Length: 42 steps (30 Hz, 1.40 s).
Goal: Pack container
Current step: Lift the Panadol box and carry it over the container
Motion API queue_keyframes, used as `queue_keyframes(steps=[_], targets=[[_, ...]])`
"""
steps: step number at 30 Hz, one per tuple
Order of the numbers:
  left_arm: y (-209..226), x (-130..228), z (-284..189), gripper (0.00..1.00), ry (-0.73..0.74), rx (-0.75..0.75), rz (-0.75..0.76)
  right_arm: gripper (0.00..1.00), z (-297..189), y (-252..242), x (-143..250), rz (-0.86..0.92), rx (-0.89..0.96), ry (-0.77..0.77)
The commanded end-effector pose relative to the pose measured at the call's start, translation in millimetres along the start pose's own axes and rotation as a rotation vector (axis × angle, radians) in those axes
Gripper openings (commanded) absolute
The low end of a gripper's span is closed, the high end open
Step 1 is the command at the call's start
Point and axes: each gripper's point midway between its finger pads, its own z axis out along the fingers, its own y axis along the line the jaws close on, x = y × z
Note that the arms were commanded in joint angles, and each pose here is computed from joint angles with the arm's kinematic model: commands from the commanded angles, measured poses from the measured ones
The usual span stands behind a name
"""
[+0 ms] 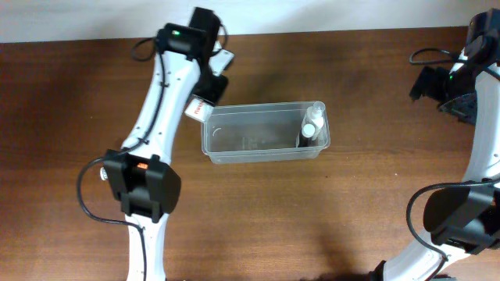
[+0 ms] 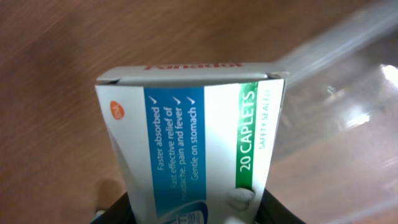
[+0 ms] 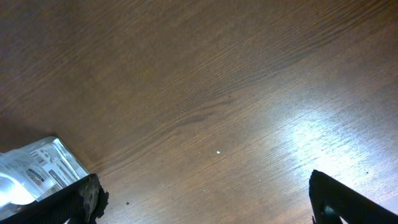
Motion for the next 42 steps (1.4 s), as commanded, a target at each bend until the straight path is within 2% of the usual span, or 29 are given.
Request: queue_keyframes(steps=[1, 11, 12, 17, 24, 32, 42], targets=[[-32, -4, -5, 0.42, 0.003, 0.022, 0.236, 0.98, 1, 1, -1, 0.010, -0.003, -0.001], [-99, -9, -8, 0.42, -0.022, 0.098, 0.566, 0.98, 1, 1, -1, 0.010, -0.003, -0.001], [-111, -10, -9, 0.42, -0.040, 0.126, 0.639, 0.98, 1, 1, -1, 0.010, -0.003, -0.001], [-124, -13, -8, 0.42, -0.059, 0.135, 0.758, 0.98, 1, 1, -1, 0.010, -0.003, -0.001], [-135, -12, -1, 0.42, -0.071, 0.177, 0.889, 0.98, 1, 1, -1, 0.010, -0.003, -0.001], [-139, -4, 39, 0.42, 0.000, 0.225, 1.050, 0.98, 1, 1, -1, 0.010, -0.003, -0.001], [-154, -7, 75, 0.41, 0.022, 0.244, 1.099, 0.98, 1, 1, -1, 0.010, -0.003, -0.001]])
